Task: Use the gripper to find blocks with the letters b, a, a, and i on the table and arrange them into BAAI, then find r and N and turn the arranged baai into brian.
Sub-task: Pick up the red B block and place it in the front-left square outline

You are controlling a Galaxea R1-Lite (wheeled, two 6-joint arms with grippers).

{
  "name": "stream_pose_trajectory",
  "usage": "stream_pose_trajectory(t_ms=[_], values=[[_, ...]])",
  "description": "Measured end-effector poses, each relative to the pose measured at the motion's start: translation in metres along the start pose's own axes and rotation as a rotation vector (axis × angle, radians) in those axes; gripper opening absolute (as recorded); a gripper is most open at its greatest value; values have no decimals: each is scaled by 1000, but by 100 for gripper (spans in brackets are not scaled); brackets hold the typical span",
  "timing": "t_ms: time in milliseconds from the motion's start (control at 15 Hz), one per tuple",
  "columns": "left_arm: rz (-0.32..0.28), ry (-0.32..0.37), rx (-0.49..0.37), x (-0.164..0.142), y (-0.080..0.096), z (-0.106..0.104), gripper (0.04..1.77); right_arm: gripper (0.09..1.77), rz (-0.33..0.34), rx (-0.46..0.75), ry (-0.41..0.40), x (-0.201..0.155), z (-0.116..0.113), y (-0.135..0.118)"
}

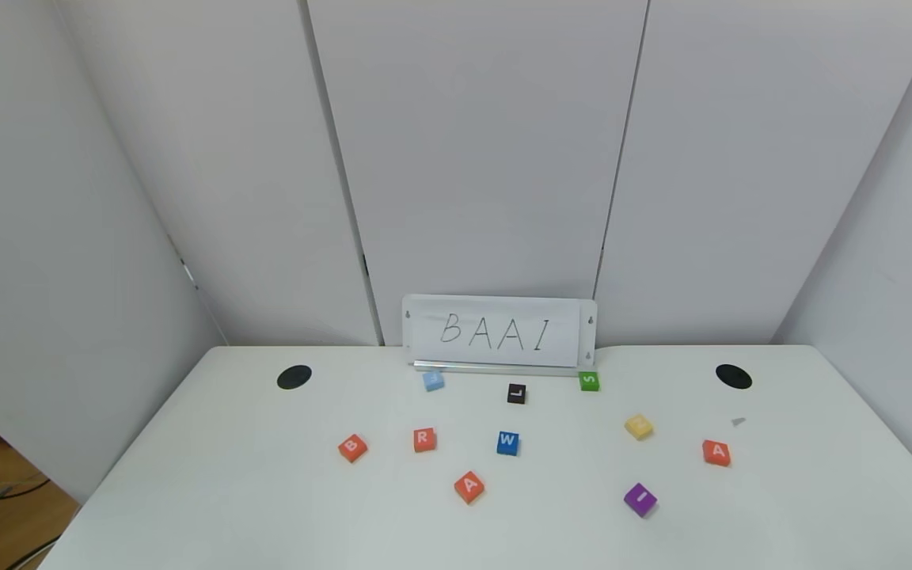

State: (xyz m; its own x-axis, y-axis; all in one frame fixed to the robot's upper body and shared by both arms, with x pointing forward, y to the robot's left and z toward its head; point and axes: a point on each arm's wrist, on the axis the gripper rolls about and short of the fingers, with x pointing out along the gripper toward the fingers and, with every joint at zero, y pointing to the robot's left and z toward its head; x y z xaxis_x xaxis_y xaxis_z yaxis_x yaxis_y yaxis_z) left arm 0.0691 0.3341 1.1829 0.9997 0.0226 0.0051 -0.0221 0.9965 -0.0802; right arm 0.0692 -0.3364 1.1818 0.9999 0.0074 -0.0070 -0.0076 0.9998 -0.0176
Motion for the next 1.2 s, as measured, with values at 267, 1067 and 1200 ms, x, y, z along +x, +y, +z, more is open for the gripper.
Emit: stream_pose_trajectory(t_ms=[267, 1067, 1200], values=[[0, -4, 2, 0, 0, 0, 172, 171, -5, 14, -3, 0, 0, 0], [-37, -77, 26, -11, -9, 110, 172, 171, 14, 80, -119, -17, 134, -3], [-35, -57, 49, 1, -11, 139, 172, 171, 16, 80, -74, -7, 163, -3]])
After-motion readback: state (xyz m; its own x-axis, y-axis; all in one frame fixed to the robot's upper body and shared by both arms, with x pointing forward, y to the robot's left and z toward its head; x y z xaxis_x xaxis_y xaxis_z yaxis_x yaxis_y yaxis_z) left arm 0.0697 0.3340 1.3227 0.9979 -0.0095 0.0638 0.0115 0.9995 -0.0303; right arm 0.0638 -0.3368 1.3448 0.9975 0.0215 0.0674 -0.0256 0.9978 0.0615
